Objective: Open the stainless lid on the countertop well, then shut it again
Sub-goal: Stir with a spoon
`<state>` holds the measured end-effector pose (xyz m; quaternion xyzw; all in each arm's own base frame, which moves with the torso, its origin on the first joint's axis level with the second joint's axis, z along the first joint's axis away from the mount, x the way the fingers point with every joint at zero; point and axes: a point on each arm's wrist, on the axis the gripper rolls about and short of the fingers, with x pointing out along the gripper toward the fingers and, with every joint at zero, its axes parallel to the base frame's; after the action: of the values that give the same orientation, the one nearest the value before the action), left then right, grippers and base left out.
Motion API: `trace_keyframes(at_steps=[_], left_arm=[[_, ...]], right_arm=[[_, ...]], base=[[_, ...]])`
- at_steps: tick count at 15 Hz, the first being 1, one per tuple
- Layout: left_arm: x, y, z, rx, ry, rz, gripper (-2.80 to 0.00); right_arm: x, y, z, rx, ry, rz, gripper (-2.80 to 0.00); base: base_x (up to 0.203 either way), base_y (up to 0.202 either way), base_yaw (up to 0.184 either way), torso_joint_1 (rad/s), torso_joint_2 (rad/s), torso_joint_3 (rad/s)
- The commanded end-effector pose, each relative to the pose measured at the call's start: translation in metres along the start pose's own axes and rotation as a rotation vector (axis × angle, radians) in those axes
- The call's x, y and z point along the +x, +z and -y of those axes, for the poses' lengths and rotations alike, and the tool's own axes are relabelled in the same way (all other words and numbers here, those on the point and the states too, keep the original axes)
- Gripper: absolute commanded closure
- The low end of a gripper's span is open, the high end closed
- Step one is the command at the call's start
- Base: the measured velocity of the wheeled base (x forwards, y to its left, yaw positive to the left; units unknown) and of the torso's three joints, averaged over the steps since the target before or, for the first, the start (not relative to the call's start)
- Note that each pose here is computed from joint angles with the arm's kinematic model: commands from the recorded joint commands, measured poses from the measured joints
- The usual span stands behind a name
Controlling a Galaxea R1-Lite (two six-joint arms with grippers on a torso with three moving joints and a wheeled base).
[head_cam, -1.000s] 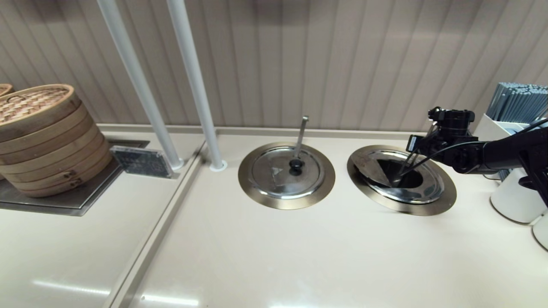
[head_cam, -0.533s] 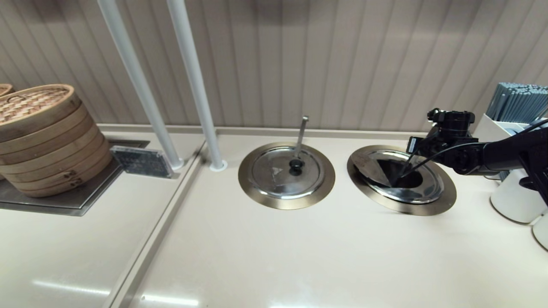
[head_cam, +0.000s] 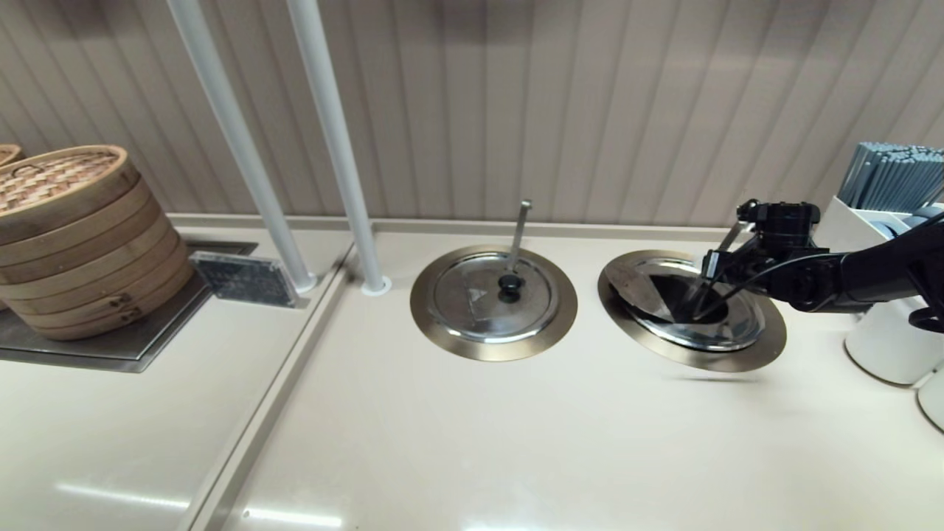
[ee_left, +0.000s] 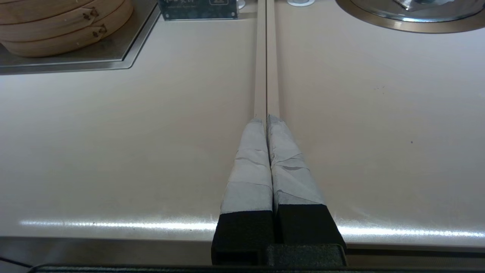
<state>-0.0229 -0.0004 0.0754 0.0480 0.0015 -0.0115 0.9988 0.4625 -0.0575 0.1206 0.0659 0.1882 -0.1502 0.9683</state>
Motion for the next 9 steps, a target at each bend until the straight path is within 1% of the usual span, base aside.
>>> trace_keyframes(at_steps=[1, 5, 7, 8, 9], left_arm=[[0.000, 0.000, 0.000, 0.000, 0.000, -0.001, 0.00], [0.000, 0.000, 0.000, 0.000, 0.000, -0.001, 0.00], [0.000, 0.000, 0.000, 0.000, 0.000, -0.001, 0.00], [0.000, 0.000, 0.000, 0.000, 0.000, -0.001, 0.00], [0.000, 0.000, 0.000, 0.000, 0.000, -0.001, 0.00]], right_arm=[[-0.035, 0.009, 0.002, 0.028, 0.006, 0.000, -2.80], [-0.093, 0.016, 0.003, 0.049, 0.051, -0.001, -2.80], [-0.124, 0.021, -0.002, 0.036, 0.078, 0.020, -2.80], [-0.143, 0.019, -0.009, -0.002, 0.107, 0.023, -2.80], [-0.160, 0.009, -0.019, -0.083, 0.141, 0.008, -2.80]], base=[[0.000, 0.000, 0.000, 0.000, 0.00, 0.000], [0.000, 0.000, 0.000, 0.000, 0.00, 0.000], [0.000, 0.000, 0.000, 0.000, 0.00, 0.000], [0.000, 0.000, 0.000, 0.000, 0.00, 0.000], [0.000, 0.000, 0.000, 0.000, 0.00, 0.000]])
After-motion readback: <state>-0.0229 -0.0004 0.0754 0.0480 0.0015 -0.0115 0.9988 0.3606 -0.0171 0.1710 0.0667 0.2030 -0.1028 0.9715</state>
